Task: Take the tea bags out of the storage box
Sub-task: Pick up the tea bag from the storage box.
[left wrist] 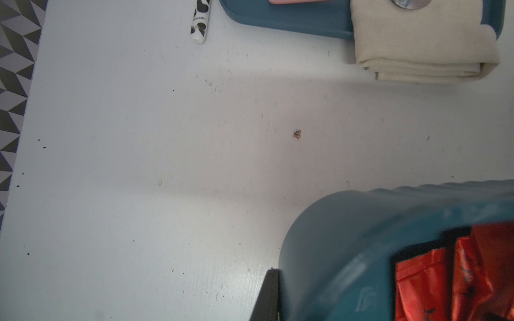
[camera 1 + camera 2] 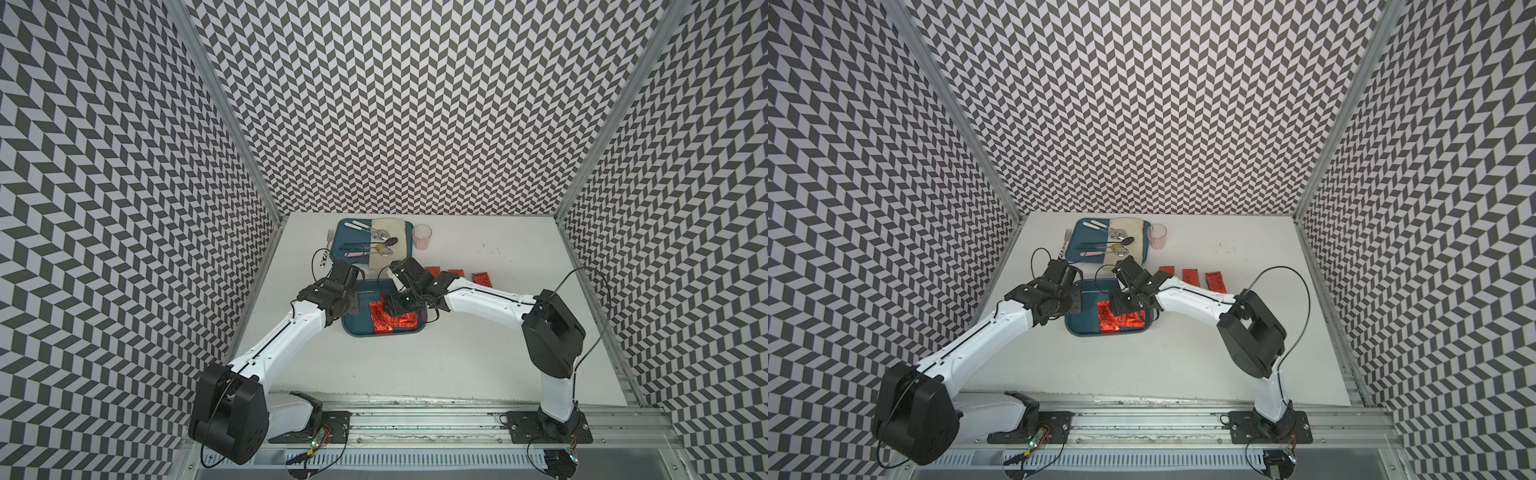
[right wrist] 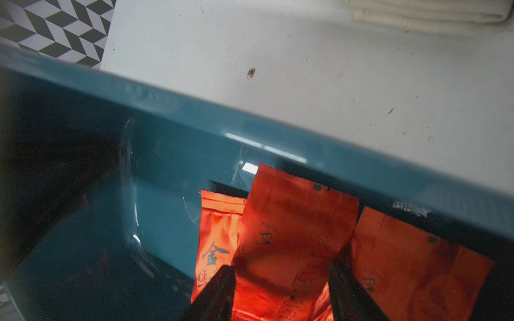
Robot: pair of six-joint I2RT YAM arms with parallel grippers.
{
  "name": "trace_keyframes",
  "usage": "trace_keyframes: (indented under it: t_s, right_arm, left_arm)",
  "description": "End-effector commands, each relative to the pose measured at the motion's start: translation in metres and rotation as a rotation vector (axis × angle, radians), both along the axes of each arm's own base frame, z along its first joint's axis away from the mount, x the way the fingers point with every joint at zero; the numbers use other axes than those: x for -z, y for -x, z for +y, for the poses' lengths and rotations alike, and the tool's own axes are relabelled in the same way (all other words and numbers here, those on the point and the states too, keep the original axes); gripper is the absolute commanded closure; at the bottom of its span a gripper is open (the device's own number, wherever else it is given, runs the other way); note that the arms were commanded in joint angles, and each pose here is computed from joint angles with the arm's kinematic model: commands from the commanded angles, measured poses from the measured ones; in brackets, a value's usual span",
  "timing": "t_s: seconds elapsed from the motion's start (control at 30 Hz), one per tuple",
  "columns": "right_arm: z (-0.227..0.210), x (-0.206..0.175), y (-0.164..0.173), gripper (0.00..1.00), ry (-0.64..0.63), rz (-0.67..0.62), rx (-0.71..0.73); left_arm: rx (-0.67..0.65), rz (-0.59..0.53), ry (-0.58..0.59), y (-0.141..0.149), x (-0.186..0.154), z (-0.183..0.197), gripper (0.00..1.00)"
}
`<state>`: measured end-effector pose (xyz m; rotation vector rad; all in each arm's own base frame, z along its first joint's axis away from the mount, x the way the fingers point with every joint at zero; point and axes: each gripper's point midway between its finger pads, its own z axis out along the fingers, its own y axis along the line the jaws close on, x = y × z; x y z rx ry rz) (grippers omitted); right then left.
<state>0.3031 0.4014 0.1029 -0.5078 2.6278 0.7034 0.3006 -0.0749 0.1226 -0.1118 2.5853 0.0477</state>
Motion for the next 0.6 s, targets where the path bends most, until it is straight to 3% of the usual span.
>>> trace_keyframes:
  t_s: [0.0, 0.27, 0.43, 0.57]
  right_arm:
    - [0.001, 0.010, -0.001, 0.42, 0.008, 0.006, 0.010]
    - [0.017, 0.001, 0.013, 0.36, -0.071, 0.050, -0.044]
    - [0.041, -0.032, 0.028, 0.36, -0.208, 0.031, -0.146]
    - [0.045, -0.056, 0.031, 0.37, -0.249, -0.021, -0.177]
  left_arm:
    - [0.011, -0.038, 0.023, -0.006, -0.007, -0.006, 1.00]
    - [0.011, -0.037, 0.022, -0.006, -0.007, -0.007, 1.00]
    - [0.010, -0.037, 0.019, -0.006, -0.007, -0.006, 1.00]
    - [0.010, -0.038, 0.017, -0.006, -0.007, -0.006, 1.00]
